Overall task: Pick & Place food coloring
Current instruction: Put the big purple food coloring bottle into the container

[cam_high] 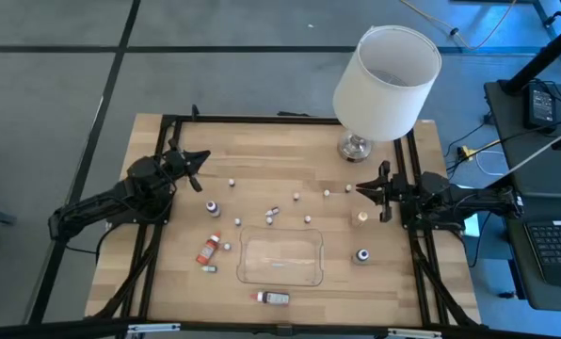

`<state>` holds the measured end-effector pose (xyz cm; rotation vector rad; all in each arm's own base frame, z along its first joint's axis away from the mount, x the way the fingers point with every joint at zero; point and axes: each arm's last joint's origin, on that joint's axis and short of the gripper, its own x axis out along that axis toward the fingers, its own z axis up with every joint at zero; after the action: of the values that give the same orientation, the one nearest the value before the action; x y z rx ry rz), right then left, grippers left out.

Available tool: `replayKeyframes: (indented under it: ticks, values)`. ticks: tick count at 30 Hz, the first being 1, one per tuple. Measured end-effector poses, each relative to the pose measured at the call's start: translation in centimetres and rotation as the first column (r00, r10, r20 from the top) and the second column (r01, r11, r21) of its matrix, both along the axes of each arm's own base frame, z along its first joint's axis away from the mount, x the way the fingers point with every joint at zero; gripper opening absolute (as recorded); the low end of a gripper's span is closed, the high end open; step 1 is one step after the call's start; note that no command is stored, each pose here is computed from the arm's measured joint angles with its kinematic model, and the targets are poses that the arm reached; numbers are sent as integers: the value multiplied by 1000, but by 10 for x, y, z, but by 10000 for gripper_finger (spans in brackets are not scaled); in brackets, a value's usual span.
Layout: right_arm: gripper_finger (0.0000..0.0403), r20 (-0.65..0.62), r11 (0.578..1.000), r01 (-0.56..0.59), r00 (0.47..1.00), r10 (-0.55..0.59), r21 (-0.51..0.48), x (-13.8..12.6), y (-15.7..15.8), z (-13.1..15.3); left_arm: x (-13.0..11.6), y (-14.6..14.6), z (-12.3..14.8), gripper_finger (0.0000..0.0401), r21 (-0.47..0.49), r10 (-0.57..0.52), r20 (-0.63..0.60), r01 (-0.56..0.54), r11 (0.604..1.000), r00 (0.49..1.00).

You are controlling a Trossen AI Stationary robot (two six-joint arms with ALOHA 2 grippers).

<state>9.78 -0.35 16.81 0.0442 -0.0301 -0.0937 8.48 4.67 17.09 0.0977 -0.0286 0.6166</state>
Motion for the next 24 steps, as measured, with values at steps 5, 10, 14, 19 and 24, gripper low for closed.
replayKeyframes:
  ticks: [5, 10, 14, 19, 24]
  values:
    - [96, 4, 999, -39, 999, 39, -26, 0, 1, 1, 0, 0, 0, 17, 0, 0, 0, 0, 1000, 1000]
    - [161, 5, 999, -42, 999, 42, 3, 0, 1, 0, 0, 0, 0, 17, 0, 0, 0, 0, 1000, 1000]
    - [200, 3, 999, -42, 999, 42, 3, 0, 1, 0, 0, 0, 0, 17, 0, 0, 0, 0, 1000, 1000]
    - [223, 4, 999, -44, 999, 44, 3, 0, 1, 0, 0, 0, 0, 17, 1, 1, 0, -1, 1000, 1000]
    - [226, 7, 999, -44, 999, 44, -1, 0, 1, 1, 0, 0, 0, 17, 6, 5, -4, -5, 1000, 1000]
